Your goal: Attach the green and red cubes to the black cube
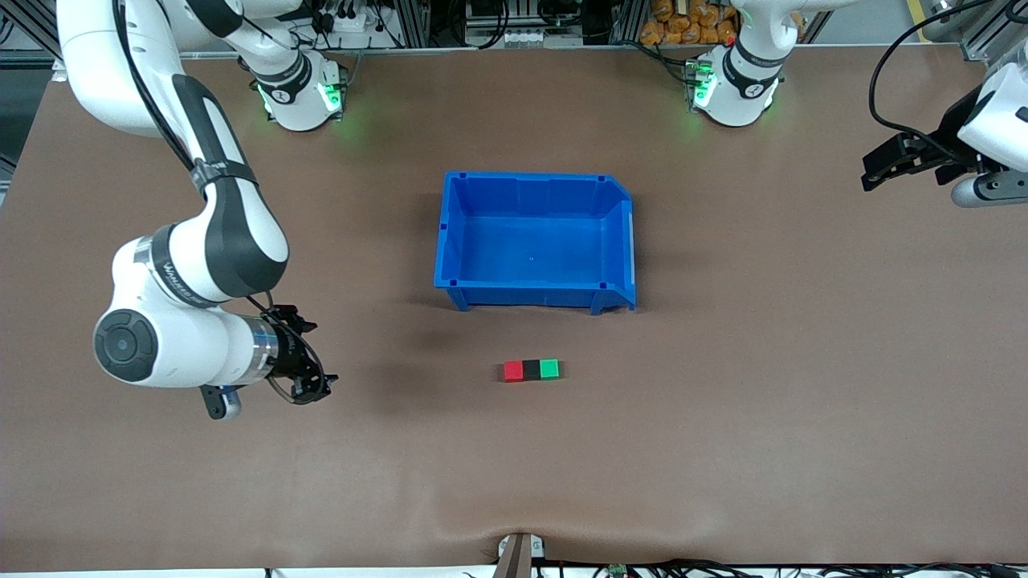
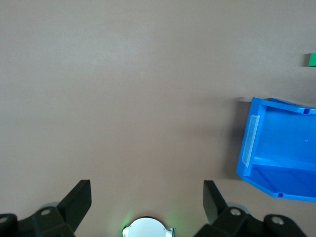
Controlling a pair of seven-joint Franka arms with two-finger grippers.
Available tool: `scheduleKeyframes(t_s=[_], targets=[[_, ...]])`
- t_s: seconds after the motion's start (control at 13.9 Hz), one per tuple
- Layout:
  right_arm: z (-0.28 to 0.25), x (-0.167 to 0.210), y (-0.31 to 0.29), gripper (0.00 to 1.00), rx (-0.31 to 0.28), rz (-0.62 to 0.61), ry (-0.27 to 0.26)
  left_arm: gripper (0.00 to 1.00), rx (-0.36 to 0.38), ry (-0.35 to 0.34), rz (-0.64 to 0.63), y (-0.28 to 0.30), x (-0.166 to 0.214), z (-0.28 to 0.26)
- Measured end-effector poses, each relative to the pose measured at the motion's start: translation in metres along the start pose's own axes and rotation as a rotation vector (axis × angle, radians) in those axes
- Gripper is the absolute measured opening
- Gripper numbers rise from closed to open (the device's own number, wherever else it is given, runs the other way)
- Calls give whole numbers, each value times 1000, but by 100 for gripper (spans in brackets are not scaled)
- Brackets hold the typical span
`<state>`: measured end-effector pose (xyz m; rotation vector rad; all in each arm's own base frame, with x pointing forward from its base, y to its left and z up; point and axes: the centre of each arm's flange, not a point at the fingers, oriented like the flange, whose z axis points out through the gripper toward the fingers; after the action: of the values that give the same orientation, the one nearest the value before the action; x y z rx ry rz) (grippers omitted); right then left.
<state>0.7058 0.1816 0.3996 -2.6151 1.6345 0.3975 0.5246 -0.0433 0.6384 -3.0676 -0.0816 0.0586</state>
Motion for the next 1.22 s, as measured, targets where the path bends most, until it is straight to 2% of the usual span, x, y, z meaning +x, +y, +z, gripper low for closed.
scheduleKeyframes(t_s=[0.36, 1.22], targets=[[-13, 6, 10, 100, -17, -47, 1, 100, -1, 2, -3, -2, 0, -1], [-60, 42, 39, 100, 15, -151, 8, 100, -1, 2, -3, -2, 0, -1]])
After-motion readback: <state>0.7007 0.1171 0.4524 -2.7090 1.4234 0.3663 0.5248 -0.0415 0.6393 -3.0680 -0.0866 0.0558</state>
